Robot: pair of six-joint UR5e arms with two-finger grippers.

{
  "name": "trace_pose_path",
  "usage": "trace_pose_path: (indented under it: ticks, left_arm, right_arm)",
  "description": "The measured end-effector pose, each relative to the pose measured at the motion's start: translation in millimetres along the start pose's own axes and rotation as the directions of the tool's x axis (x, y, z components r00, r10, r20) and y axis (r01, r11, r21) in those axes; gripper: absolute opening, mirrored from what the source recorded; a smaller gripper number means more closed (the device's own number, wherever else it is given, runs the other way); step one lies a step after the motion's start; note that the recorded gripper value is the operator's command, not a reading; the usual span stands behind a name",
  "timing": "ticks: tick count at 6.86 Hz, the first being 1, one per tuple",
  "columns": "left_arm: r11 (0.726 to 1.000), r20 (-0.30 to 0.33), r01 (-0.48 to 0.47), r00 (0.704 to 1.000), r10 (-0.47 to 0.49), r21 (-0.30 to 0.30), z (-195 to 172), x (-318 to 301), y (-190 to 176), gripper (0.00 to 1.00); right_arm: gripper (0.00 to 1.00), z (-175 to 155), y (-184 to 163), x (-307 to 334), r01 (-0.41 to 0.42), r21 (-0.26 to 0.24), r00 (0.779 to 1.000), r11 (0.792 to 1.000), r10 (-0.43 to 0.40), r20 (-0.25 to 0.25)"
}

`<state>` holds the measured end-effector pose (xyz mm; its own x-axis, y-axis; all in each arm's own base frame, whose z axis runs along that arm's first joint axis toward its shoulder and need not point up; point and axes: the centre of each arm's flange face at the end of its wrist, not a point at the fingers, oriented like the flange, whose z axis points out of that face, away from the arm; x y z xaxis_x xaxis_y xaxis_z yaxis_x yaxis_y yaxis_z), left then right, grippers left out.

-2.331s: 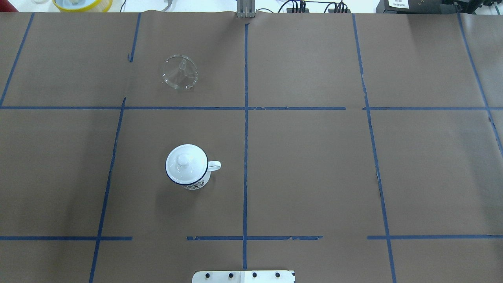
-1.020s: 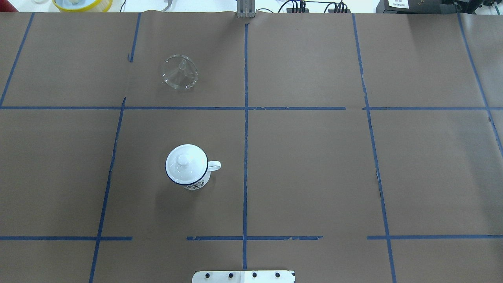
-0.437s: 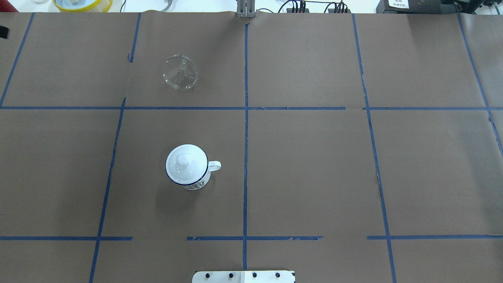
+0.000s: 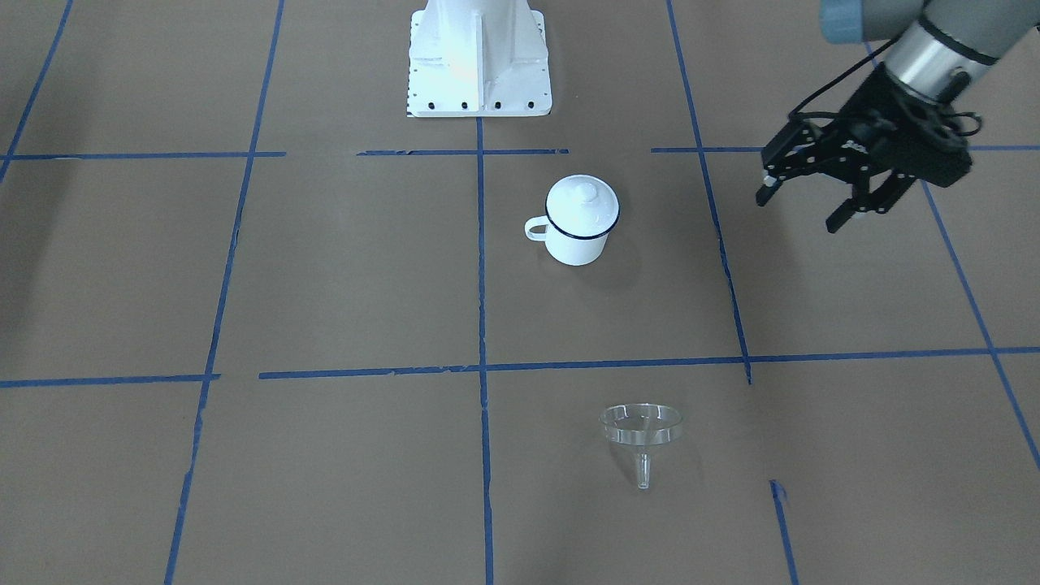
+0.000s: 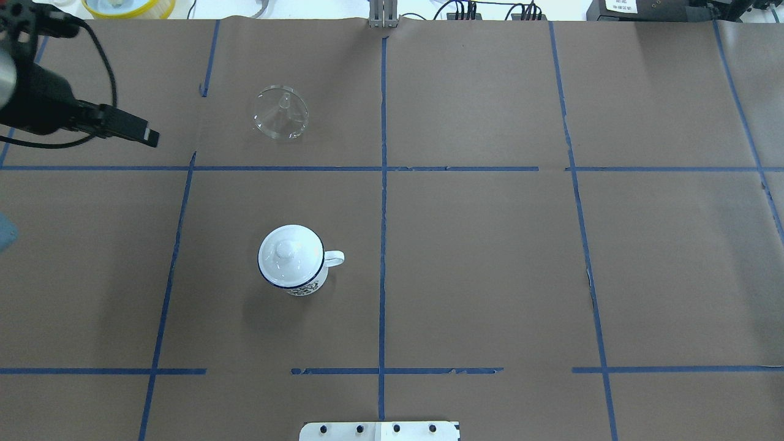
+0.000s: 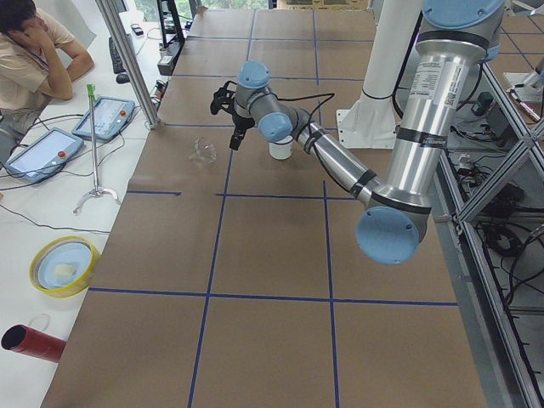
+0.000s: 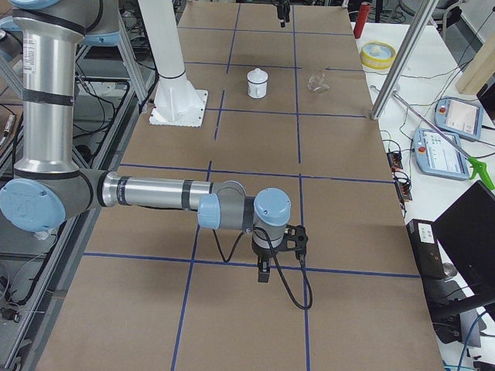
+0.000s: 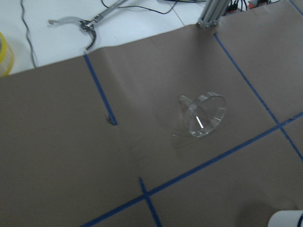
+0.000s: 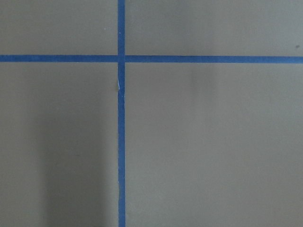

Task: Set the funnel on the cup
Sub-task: 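Move the left gripper over the white lid on the enamel mug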

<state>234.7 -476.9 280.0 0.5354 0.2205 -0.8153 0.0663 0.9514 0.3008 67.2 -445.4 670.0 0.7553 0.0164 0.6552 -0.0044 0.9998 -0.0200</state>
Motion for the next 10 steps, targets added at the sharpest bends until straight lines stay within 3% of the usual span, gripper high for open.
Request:
trace_pose_path:
  ticks: [2, 4, 6, 9, 10]
  left_arm:
    - [0.975, 0.079, 0.196, 0.979, -0.188, -0.101, 37, 121, 7, 1.0]
    - [0.946, 0.138, 0.305, 0.947, -0.29, -0.107, 72, 189, 8, 1.0]
    - [0.94, 0.19, 0.325, 0.934, -0.302, -0.102, 105, 208, 22, 1.0]
    - [0.937, 0.225, 0.324, 0.93, -0.291, -0.128, 127, 202, 43, 0.99]
    - [0.937, 0.228, 0.322, 0.93, -0.287, -0.136, 131, 202, 48, 0.82]
  right_arm:
    - [1.0, 0, 0, 0, 0.0, 0.0, 1.0, 1.0, 0.0, 0.0]
    - [1.0, 0, 0, 0, 0.0, 0.0, 1.0, 1.0, 0.0, 0.0]
    - [1.0, 0, 0, 0, 0.0, 0.0, 1.0, 1.0, 0.0, 0.0]
    - [1.0, 0, 0, 0, 0.0, 0.0, 1.0, 1.0, 0.0, 0.0]
    - [1.0, 0, 0, 0, 0.0, 0.0, 1.0, 1.0, 0.0, 0.0]
